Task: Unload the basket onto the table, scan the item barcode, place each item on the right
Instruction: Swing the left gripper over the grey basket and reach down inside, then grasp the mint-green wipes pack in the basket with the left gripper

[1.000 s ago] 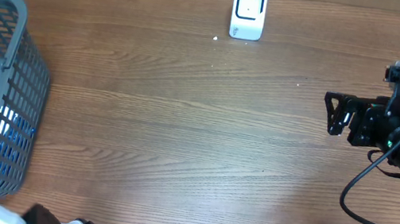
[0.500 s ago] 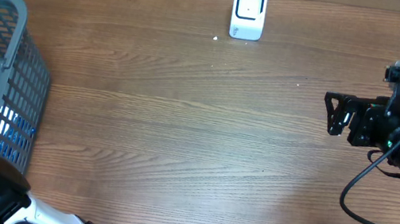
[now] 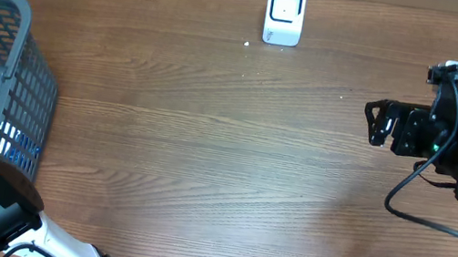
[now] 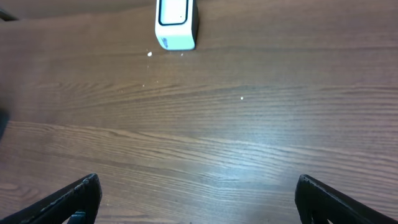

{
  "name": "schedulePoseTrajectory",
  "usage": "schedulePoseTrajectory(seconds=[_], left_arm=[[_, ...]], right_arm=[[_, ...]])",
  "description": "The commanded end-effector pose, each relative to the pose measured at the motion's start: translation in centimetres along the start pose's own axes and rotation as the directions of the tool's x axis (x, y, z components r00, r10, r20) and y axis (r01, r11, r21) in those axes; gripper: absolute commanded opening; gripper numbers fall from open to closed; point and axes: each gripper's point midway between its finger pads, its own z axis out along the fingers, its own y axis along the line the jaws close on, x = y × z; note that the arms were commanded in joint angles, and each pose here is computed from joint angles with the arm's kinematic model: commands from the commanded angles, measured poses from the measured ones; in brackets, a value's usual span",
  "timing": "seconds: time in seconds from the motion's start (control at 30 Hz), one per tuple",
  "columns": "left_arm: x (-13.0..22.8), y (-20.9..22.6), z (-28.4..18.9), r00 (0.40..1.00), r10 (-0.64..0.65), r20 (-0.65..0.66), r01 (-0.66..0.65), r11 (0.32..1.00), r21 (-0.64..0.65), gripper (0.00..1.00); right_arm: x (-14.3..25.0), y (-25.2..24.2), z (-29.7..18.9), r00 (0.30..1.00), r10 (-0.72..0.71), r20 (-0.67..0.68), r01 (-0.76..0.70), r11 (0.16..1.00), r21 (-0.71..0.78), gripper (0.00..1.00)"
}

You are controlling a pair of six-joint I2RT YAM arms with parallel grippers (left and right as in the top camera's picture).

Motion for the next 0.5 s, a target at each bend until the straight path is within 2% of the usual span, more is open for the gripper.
schedulePoseTrajectory(seconds=[0.0,0.27,0.47], left_arm=[[2.9,0.6,3.9,0.997,0.057,-0.060,-0.060,0.997,-0.051,0.77],[7.9,1.4,11.3,0.990,0.120,-0.073,-0.123,0.991,-0.051,0.83],[9.2,0.3,13.4,0.992,0.124,-0.039,-0.123,0.992,0.032,0.84]], right_arm=[[-0.6,0.2,-0.2,1.000,-0.005,0.008,0.005,1.000,-0.008,1.00],[-0.2,0.1,-0.2,1.000,-0.001,-0.006,0.001,1.000,-0.007,1.00],[-0.3,0.1,-0.2,1.000,0.000,-0.005,0.000,1.000,-0.007,1.00]])
